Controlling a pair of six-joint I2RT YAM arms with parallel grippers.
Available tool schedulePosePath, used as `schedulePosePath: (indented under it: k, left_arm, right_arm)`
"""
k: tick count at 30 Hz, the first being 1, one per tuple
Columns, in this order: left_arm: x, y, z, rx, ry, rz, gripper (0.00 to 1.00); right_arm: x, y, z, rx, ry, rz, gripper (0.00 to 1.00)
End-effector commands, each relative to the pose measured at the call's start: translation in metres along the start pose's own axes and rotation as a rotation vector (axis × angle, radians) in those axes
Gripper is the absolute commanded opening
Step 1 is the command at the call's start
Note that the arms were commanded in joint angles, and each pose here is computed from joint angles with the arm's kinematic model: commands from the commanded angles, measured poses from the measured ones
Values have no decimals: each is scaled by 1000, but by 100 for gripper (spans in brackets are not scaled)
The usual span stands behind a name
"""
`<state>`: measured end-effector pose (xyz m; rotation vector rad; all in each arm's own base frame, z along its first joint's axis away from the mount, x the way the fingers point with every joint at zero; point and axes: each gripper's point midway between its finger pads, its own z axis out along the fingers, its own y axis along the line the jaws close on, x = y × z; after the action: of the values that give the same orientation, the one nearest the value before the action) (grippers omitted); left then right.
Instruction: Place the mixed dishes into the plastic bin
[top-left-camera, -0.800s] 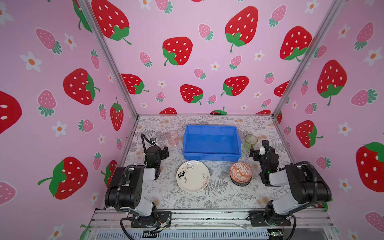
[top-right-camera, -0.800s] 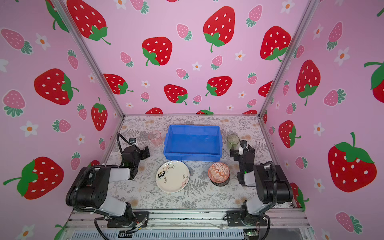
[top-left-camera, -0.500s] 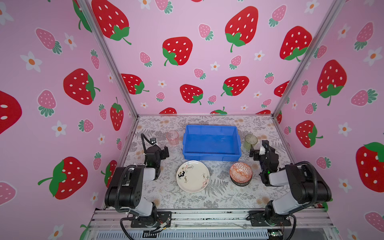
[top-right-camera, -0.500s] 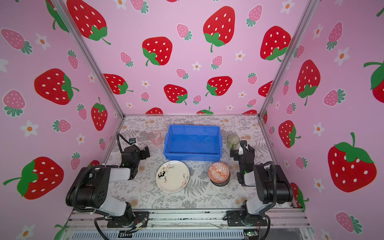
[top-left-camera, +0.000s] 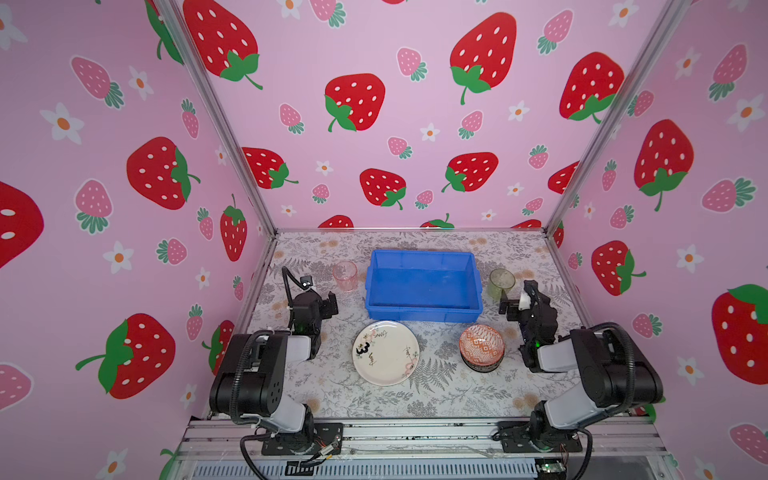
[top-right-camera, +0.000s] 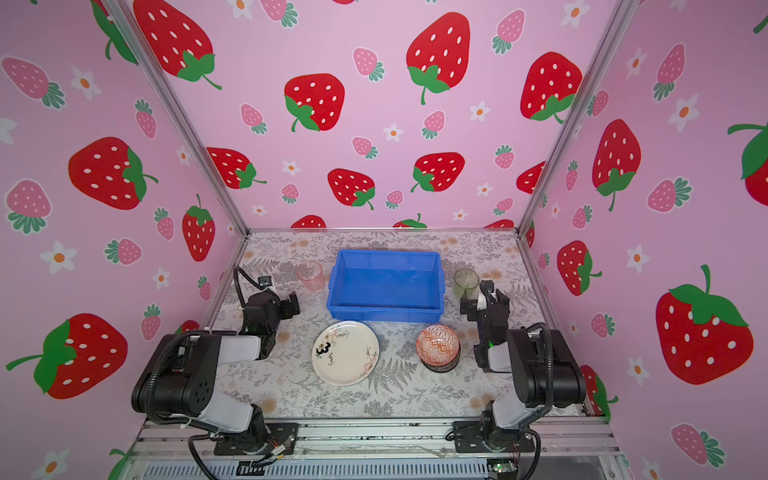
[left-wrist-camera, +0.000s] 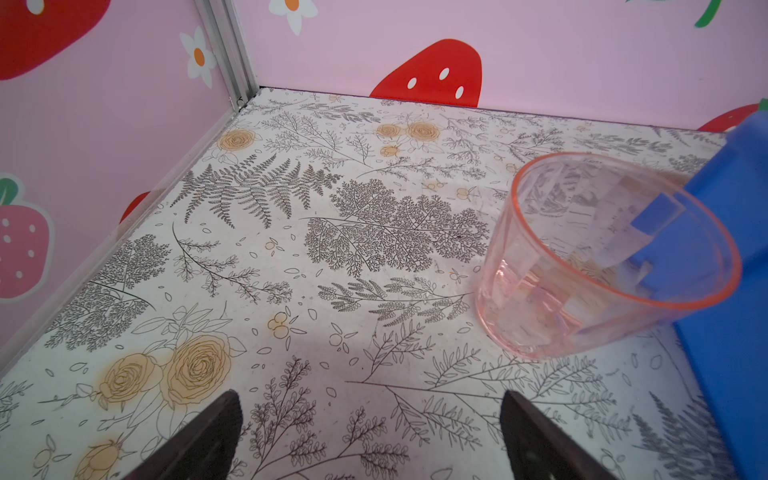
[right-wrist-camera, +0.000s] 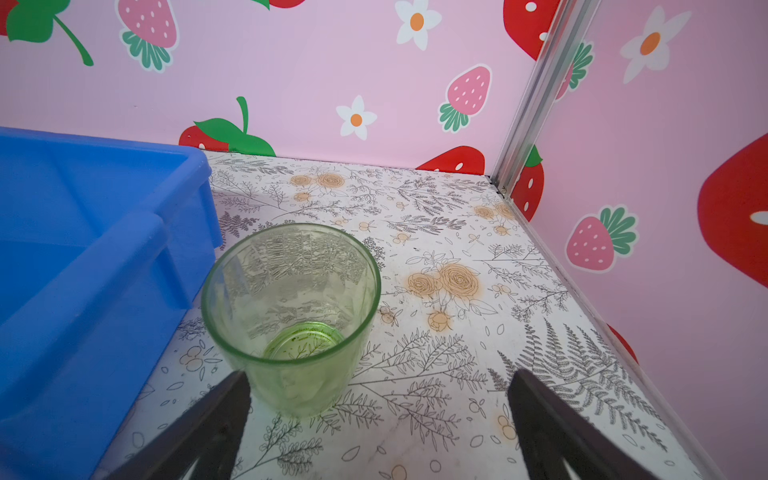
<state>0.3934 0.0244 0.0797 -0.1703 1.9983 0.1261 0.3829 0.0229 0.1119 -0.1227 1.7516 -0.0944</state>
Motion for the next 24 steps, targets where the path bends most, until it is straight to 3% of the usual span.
schedulePosePath:
  k: [1, 18, 24]
  left_arm:
    - [-9, -2, 3, 7, -19, 8, 99]
    - [-9, -2, 2, 8, -23, 9, 99]
    - [-32, 6, -3, -52, 23, 8, 99]
  right_arm:
    - [-8, -1, 1, 7, -27, 4, 99]
    - [-8, 0, 1, 7, -27, 4, 99]
    - [-7, -1, 1, 8, -25, 5, 99]
